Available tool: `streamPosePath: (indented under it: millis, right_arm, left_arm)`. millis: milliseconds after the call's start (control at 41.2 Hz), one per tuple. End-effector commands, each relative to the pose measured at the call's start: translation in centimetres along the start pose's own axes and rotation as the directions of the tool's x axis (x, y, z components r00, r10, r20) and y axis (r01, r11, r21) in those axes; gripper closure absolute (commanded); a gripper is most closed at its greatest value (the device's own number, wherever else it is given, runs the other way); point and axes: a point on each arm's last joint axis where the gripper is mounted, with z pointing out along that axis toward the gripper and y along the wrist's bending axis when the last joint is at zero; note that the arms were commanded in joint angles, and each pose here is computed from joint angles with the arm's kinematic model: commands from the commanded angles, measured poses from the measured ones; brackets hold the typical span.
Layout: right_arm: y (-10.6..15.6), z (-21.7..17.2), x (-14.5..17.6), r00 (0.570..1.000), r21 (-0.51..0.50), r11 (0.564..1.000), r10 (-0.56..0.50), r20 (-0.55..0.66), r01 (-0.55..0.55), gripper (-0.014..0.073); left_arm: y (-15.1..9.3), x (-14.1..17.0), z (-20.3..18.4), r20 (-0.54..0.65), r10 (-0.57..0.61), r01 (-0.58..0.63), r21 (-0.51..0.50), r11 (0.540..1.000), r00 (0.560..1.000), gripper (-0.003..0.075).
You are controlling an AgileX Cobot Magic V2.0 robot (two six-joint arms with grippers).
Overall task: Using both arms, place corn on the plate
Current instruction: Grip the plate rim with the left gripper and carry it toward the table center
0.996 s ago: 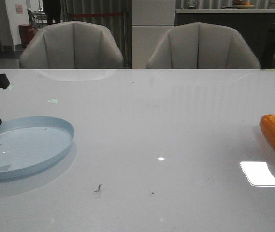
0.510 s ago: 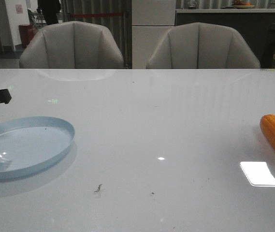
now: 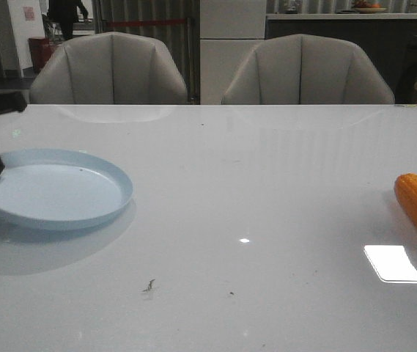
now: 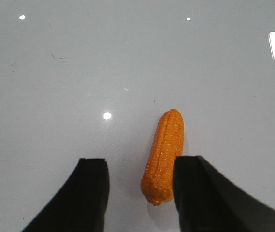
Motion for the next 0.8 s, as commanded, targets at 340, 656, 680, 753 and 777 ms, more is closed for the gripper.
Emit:
streamPosePath:
  millis: [340,656,680,753,777]
  right_arm:
    - [0.0,-0.6,-1.9,0.993,0.010,1.000,-0.014,0.120,0.013,0.0171]
    - [0.0,-0.6,-1.9,0.993,0.010,1.000,-0.014,0.120,0.013,0.0171]
    - [0.0,-0.6,-1.9,0.993,0.010,1.000,-0.014,0.120,0.013,0.0171]
    - [0.0,-0.6,-1.9,0.993,0.010,1.000,-0.014,0.120,0.013,0.0171]
    - [0.0,-0.6,-1.9,0.993,0.010,1.000,-0.014,0.120,0.013,0.0171]
  left_arm:
    - [-8.9,-3.1,-7.4,0.233,0.024,-0.089,0.273,0.958,0.972,0.0617]
    - [-14.8,-1.5,-6.2,0.276,0.129,-0.213,0.300,0.930,0.952,0.0617]
    - [-15.1,-1.4,-6.0,0.274,0.134,-0.218,0.302,0.928,0.952,0.0617]
    - [-15.9,-1.0,-5.3,0.256,0.155,-0.232,0.305,0.924,0.954,0.0617]
    - [-16.2,-0.9,-4.8,0.240,0.163,-0.234,0.306,0.923,0.957,0.0617]
